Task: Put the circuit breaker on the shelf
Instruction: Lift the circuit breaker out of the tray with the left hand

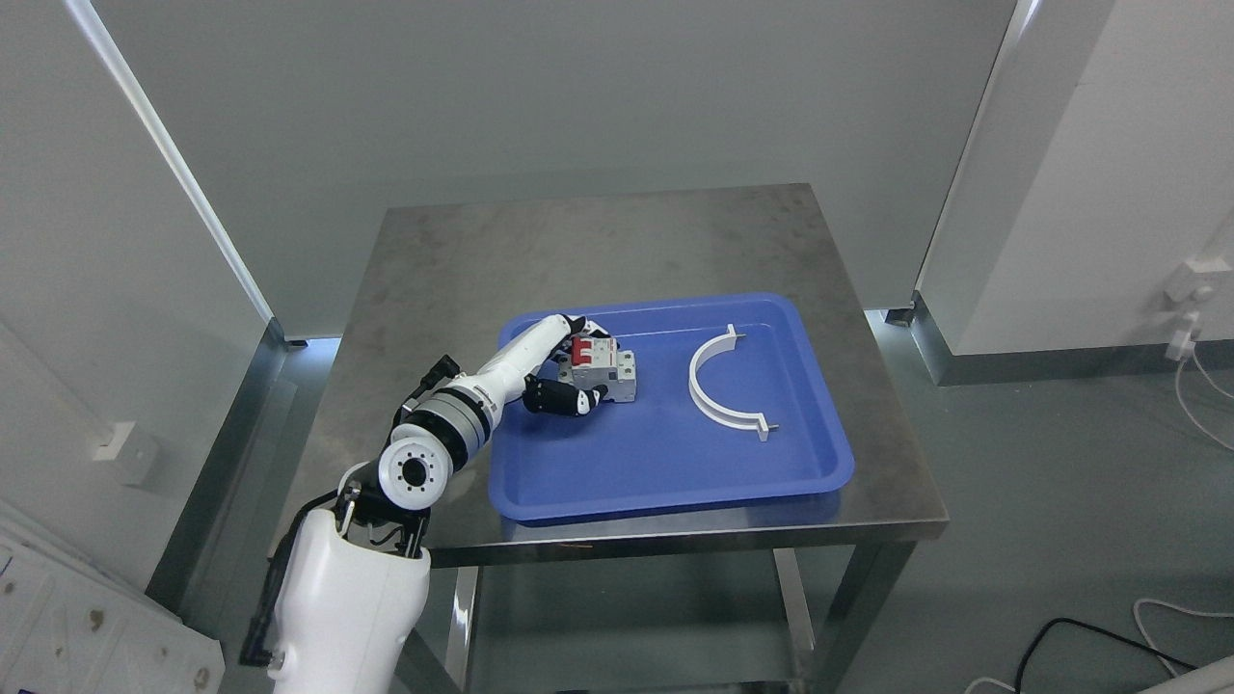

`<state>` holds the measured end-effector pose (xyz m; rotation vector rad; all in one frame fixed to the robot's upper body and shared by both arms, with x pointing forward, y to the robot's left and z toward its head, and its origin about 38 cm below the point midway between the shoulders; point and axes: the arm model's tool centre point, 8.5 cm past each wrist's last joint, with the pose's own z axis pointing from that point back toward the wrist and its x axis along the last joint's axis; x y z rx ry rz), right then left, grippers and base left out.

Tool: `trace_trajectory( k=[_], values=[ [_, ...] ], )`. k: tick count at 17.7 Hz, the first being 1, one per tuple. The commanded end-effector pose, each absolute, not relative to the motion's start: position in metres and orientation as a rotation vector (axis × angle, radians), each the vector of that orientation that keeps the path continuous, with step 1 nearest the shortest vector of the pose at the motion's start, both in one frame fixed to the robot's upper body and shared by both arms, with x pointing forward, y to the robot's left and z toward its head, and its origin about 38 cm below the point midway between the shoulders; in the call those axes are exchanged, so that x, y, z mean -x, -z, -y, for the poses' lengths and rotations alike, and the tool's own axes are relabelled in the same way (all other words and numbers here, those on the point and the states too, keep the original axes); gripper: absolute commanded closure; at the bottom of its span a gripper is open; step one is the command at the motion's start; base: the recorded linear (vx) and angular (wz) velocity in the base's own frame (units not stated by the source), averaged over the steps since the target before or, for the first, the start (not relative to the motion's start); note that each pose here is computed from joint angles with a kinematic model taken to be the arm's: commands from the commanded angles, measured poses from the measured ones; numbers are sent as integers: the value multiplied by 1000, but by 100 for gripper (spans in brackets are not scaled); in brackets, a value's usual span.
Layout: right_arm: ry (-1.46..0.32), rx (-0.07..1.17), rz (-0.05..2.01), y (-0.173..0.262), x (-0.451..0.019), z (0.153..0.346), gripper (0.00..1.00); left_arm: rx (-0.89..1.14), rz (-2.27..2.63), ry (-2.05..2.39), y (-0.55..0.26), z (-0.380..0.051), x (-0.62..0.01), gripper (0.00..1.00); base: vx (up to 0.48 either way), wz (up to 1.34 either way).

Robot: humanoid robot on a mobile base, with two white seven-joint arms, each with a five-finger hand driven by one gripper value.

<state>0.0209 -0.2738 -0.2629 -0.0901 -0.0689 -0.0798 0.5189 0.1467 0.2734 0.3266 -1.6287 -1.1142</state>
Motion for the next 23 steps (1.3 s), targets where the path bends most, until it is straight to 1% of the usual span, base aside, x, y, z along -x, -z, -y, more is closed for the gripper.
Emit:
trace_trajectory(
  k=[1, 3, 5, 7, 9, 16, 23],
  values=[
    [78, 108, 70, 262, -21, 285, 0, -351, 1712, 1046, -268, -190, -523, 95, 0, 0],
    [78, 108, 70, 262, -21, 285, 0, -359, 1873, 910, -298, -197, -525, 95, 0, 0],
    [78, 108, 70, 262, -21, 285, 0, -292, 2100, 656, -328, -203, -522, 93, -3, 11],
    [78, 108, 70, 262, -21, 285, 0, -226, 2311, 395, -341, -206, -511, 92, 0, 0],
    [78, 108, 70, 262, -21, 285, 0, -265, 2395, 240, -340, -210, -498, 92, 0, 0],
    [78, 108, 70, 262, -21, 285, 0, -257, 2374, 200, -290, -216, -451, 92, -43, -67],
    [78, 108, 70, 262, -21, 285, 0, -297, 2328, 169, -298, -242, -439, 92, -160, -91]
  ],
)
